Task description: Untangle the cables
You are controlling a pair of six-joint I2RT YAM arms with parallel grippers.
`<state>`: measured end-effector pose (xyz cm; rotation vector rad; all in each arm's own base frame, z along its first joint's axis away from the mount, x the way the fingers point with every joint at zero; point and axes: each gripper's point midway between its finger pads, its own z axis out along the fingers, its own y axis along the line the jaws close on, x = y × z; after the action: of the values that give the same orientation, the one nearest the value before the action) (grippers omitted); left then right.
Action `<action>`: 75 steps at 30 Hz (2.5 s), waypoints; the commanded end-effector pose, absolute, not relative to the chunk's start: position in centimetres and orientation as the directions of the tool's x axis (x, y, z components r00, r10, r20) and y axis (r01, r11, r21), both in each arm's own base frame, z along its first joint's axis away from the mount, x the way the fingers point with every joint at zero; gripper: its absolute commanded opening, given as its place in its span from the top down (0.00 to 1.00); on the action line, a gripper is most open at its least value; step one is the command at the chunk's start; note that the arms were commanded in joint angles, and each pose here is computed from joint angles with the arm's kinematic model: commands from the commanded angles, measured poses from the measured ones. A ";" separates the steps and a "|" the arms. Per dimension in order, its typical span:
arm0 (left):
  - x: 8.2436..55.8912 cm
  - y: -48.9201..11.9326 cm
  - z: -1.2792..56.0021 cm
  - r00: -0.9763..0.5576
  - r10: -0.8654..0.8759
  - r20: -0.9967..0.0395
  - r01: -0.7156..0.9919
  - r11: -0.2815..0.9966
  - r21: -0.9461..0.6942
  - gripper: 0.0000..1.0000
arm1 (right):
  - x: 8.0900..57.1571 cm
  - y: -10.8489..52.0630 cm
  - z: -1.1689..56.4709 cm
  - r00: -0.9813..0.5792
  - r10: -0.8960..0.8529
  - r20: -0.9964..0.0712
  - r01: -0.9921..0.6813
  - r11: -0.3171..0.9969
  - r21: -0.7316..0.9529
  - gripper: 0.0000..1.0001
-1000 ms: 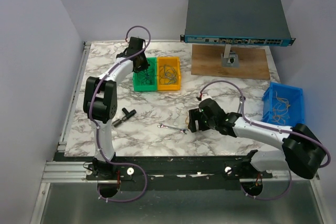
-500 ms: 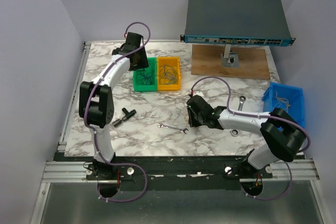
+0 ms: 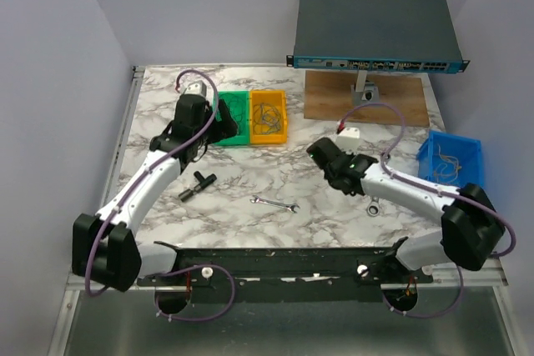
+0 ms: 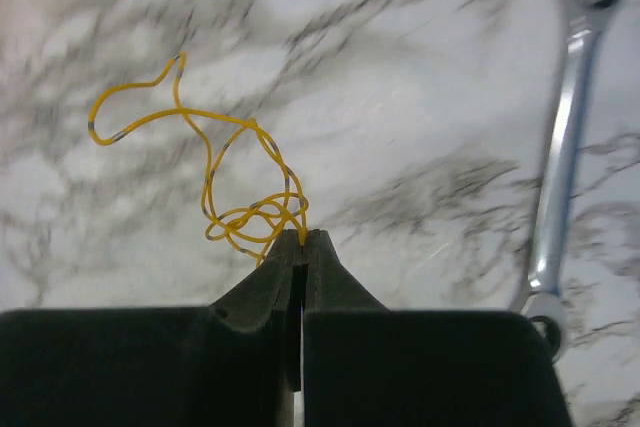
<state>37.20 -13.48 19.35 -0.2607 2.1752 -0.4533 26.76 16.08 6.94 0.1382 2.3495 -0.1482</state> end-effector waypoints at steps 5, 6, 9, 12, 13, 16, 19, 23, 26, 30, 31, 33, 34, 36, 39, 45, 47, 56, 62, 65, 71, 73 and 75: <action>32.0 -15.5 19.9 -0.523 -0.395 -0.755 0.091 0.855 -0.510 0.12 | 31.3 -2.5 18.5 -0.288 0.305 -0.908 0.763 0.646 -0.025 0.99; 31.6 -15.6 19.9 -0.517 -0.395 -0.759 0.098 0.854 -0.511 0.12 | 31.3 -4.3 19.3 -0.248 0.301 -0.921 0.803 0.596 -0.021 0.99; 30.5 -15.7 19.4 -0.512 -0.393 -0.764 0.110 0.852 -0.512 0.12 | 31.0 -9.1 20.2 -0.179 0.322 -0.930 0.893 0.450 -0.016 0.99; 29.8 -15.6 19.0 -0.512 -0.390 -0.766 0.113 0.853 -0.510 0.12 | 29.6 -13.3 20.0 -0.137 0.309 -0.941 0.956 0.291 -0.044 0.99; 29.7 -15.6 18.9 -0.512 -0.388 -0.767 0.113 0.854 -0.508 0.12 | 29.4 -14.3 19.5 -0.134 0.329 -0.935 0.964 0.261 -0.047 0.99; 29.3 -15.4 18.6 -0.519 -0.377 -0.767 0.109 0.861 -0.497 0.12 | 29.0 -18.0 17.7 -0.089 0.413 -0.906 0.985 0.169 -0.020 0.99; 29.0 -15.0 17.8 -0.523 -0.374 -0.766 0.092 0.869 -0.487 0.12 | 29.8 -20.0 17.9 -0.029 0.468 -0.883 0.988 0.145 0.044 0.66; 28.7 -13.9 16.8 -0.508 -0.379 -0.773 0.049 0.884 -0.465 0.10 | 31.2 -19.7 20.1 -0.049 0.486 -0.873 0.975 0.214 0.064 0.00; 28.6 -13.0 16.9 -0.472 -0.400 -0.785 0.022 0.885 -0.465 0.08 | 32.1 -18.9 21.4 -0.074 0.479 -0.875 0.942 0.322 0.096 0.00; 28.4 -12.4 17.9 -0.420 -0.411 -0.809 0.034 0.884 -0.467 0.05 | 33.8 -16.5 23.0 -0.103 0.481 -0.871 0.835 0.518 0.186 0.00; 28.4 -12.2 18.3 -0.404 -0.411 -0.817 0.036 0.885 -0.463 0.04 | 34.6 -15.2 23.6 -0.131 0.482 -0.866 0.769 0.601 0.218 0.00; 28.4 -11.8 18.9 -0.377 -0.399 -0.836 0.045 0.893 -0.447 0.03 | 35.9 -12.3 24.7 -0.170 0.469 -0.867 0.614 0.738 0.279 0.00; 28.3 -11.5 19.4 -0.360 -0.391 -0.847 0.047 0.899 -0.435 0.03 | 36.4 -10.6 25.4 -0.179 0.462 -0.869 0.521 0.794 0.315 0.00; 28.3 -10.8 20.0 -0.319 -0.367 -0.874 0.054 0.913 -0.403 0.02 | 36.6 -7.9 26.5 -0.179 0.446 -0.877 0.362 0.859 0.363 0.00; 28.3 -9.1 21.3 -0.232 -0.325 -0.917 0.030 0.940 -0.341 0.02 | 36.3 -4.5 27.1 -0.145 0.452 -0.880 0.164 0.888 0.429 0.00; 28.5 -6.5 21.3 -0.044 -0.279 -0.959 -0.012 0.960 -0.278 0.01 | 34.1 0.3 26.1 -0.090 0.485 -0.870 -0.109 0.863 0.493 0.00; 28.4 -5.2 20.1 0.004 -0.254 -0.967 -0.062 0.965 -0.254 0.01 | 32.9 1.8 25.1 -0.072 0.510 -0.857 -0.196 0.835 0.514 0.00; 28.7 -4.7 18.7 0.035 -0.102 -0.994 -0.050 0.993 -0.104 0.01 | 32.8 2.8 19.2 -0.126 0.378 -0.917 -0.164 0.904 0.395 0.00; 29.0 -3.1 16.5 0.043 -0.029 -0.999 -0.133 0.991 -0.035 0.01 | 33.7 0.9 17.0 -0.105 0.249 -0.963 -0.051 0.965 0.256 0.00; 29.8 -2.4 15.8 0.087 -0.045 -0.995 -0.113 0.992 -0.055 0.02 | 34.3 0.2 15.8 -0.078 0.236 -0.969 -0.024 0.971 0.238 0.00; 32.0 -1.4 16.9 0.129 -0.037 -0.991 -0.110 0.993 -0.052 0.08 | 36.3 0.1 14.4 -0.009 0.281 -0.960 -0.036 0.959 0.281 0.01; 33.1 -0.3 17.1 0.112 -0.056 -0.992 -0.157 0.985 -0.073 0.08 | 37.0 -0.2 14.8 0.020 0.303 -0.953 -0.025 0.953 0.302 0.02; 34.1 -0.2 16.7 0.061 -0.065 -0.996 -0.131 0.989 -0.073 0.10 | 37.6 0.0 15.0 0.027 0.279 -0.960 -0.044 0.960 0.277 0.02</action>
<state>31.69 -0.03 12.92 -0.1536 1.5994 0.1370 35.81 0.61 10.40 0.2185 1.7286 0.2821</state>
